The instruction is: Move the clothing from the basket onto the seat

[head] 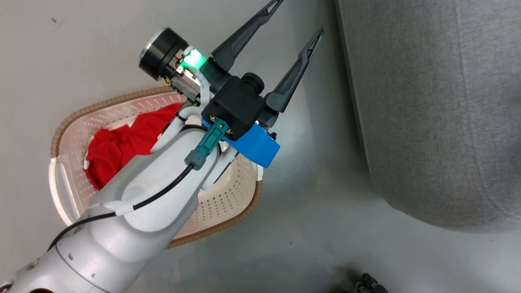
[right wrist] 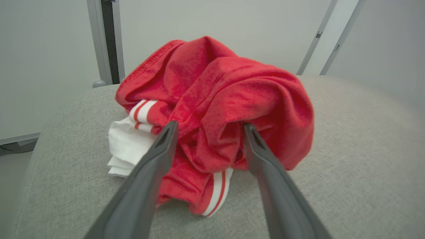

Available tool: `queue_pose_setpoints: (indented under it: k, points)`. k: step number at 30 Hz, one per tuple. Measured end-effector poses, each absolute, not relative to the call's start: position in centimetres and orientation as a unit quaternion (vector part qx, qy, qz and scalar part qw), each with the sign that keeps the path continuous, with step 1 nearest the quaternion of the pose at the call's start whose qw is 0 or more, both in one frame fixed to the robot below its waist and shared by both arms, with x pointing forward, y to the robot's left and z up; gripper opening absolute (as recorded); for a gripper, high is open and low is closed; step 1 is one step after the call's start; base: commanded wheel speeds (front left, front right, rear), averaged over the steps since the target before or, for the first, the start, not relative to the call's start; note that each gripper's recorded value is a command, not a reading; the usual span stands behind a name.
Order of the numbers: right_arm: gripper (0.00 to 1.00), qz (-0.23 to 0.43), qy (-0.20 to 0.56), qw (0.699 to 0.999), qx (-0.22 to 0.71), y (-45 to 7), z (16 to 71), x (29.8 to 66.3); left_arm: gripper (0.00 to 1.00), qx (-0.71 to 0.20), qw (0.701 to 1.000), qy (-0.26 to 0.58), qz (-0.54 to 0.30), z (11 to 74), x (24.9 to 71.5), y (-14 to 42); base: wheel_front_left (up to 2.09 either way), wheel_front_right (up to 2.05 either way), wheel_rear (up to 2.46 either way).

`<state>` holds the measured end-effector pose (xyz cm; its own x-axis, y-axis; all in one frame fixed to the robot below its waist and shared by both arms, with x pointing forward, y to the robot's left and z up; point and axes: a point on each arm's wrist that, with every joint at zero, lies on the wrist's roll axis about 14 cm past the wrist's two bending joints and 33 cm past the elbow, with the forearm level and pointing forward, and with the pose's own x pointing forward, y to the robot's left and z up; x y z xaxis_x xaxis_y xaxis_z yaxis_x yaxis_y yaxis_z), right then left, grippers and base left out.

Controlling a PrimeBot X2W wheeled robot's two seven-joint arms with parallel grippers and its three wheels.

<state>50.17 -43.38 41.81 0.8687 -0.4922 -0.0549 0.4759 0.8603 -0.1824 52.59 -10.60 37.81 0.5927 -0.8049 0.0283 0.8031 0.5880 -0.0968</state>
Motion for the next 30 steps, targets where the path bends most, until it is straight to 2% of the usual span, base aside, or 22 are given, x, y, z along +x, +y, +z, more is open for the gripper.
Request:
queue_pose_setpoints:
  k: [6, 13, 21, 30]
  points:
    - [1.00, -0.252, 0.046, 0.963, -0.087, -42.4, 43.4, 46.3, 1.00, -0.053, 0.896, 0.004, -0.440, 39.9, 51.8, -10.2, 0.00, 0.00, 0.00]
    - [1.00, -0.195, -0.013, 0.978, -0.078, -37.5, 47.9, 45.3, 1.00, -0.065, 0.916, -0.005, -0.395, 43.6, 50.9, -7.9, 0.00, 0.00, 0.00]
    - [1.00, -0.124, -0.077, 0.988, -0.054, -31.7, 52.5, 44.2, 1.00, -0.056, 0.947, -0.031, -0.316, 47.6, 49.9, -2.6, 0.00, 0.00, 0.00]
    - [1.00, -0.066, -0.103, 0.992, -0.017, -26.8, 54.1, 42.8, 1.00, -0.051, 0.976, -0.054, -0.206, 50.7, 47.4, 4.8, 0.00, 0.00, 0.00]
